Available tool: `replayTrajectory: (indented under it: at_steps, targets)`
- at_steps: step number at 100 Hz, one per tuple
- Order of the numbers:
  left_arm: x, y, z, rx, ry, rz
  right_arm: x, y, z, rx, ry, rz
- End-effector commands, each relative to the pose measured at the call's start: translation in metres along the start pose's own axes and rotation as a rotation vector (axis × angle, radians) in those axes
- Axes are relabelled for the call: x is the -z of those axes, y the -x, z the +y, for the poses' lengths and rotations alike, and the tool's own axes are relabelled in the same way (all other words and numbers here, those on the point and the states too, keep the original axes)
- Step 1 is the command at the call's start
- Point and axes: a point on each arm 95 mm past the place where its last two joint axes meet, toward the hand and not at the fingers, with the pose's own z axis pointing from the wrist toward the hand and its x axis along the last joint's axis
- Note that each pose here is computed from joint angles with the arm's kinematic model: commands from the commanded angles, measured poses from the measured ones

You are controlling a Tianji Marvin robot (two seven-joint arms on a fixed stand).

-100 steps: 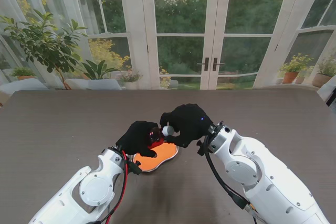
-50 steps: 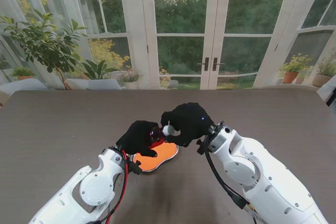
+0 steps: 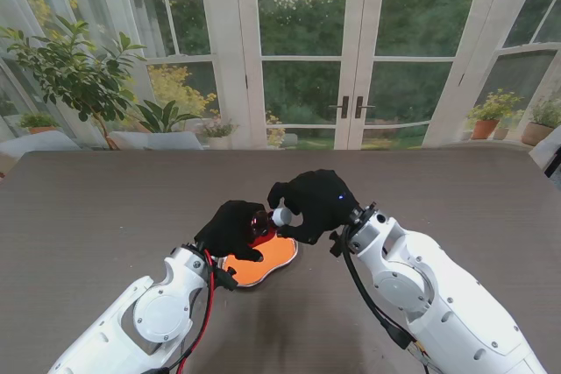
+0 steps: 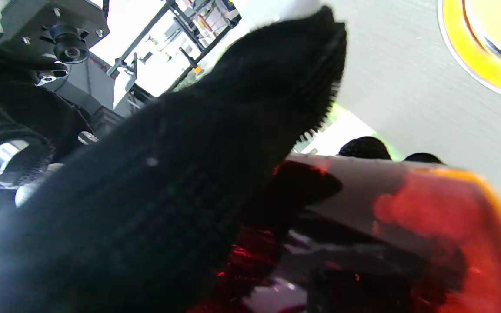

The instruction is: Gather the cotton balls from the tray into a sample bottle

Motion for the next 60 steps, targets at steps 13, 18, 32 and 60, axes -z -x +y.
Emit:
replayTrajectory:
  at_steps: [13,18,32,60]
  targets:
    - [-0.0016,-0.0039,0.0031,0.011,0.014,0.006,0.0005,-0.0011,-0.0029,-0.001,-0.007,-0.010]
    - [-0.0014,-0.0039,0.0031,0.011,0.014,0.006,0.0007,-0.0009,-0.0026,0.001,-0.004,-0.016]
    - [-0.0014,-0.0040,0.0032,0.012,0.015,0.005,0.0012,-0.0001,-0.0019,0.008,0.005,-0.030]
    - [-0.0022,-0.0044,0.0042,0.015,0.019,0.007,0.0019,0.0017,0.0002,0.027,0.019,-0.053]
